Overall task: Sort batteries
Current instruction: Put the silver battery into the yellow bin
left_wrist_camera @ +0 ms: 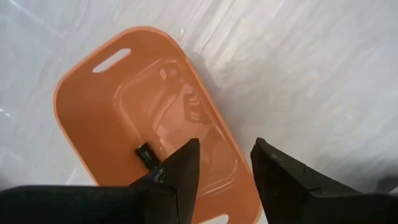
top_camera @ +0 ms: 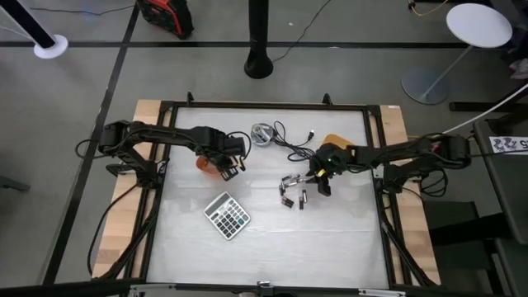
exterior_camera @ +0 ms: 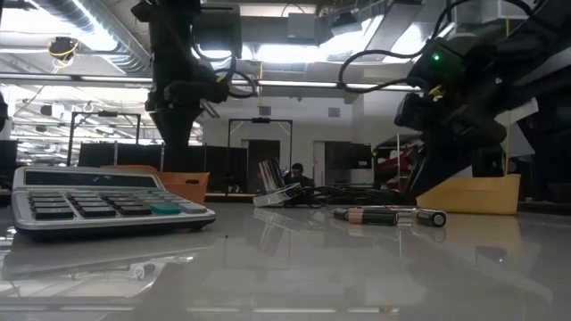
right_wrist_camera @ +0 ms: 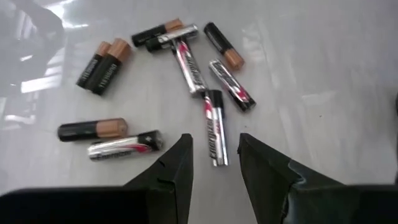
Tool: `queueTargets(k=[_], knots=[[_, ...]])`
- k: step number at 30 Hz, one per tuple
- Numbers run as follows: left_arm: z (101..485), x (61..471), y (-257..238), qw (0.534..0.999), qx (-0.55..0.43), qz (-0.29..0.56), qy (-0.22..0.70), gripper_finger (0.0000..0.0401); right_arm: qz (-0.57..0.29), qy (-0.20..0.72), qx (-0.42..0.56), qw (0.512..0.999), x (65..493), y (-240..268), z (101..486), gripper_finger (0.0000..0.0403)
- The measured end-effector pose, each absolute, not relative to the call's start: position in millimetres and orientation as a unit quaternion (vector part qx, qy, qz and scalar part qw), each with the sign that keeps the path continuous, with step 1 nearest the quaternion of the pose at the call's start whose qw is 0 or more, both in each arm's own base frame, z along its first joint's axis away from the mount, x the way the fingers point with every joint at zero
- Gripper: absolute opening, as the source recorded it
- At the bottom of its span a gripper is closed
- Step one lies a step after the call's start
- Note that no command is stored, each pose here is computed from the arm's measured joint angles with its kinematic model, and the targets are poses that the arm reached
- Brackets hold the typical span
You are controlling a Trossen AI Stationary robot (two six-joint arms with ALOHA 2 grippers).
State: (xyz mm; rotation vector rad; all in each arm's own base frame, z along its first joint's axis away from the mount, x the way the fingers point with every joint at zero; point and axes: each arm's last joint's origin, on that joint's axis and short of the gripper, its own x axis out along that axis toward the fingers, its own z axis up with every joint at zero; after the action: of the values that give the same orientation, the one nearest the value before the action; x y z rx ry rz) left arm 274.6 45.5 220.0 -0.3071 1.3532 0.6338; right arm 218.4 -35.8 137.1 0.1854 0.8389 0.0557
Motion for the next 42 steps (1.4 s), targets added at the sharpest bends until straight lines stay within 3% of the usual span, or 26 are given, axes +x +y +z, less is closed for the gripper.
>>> queueTargets(k=[22,34,42], knots=[[220,277,46,0.731,-0.142,0.287,0.603,0.0137,0.024,0.432,0.094,0.897,226,-38,116,0.0126],[220,277,46,0.731,-0.142,0.287,0.603,0.0137,0.021,0.431,0.093,0.897,226,-38,116,0.0023],[220,277,46,0.732,-0.142,0.286,0.602,0.0137,0.017,0.434,0.107,0.894,230,-38,120,0.003]])
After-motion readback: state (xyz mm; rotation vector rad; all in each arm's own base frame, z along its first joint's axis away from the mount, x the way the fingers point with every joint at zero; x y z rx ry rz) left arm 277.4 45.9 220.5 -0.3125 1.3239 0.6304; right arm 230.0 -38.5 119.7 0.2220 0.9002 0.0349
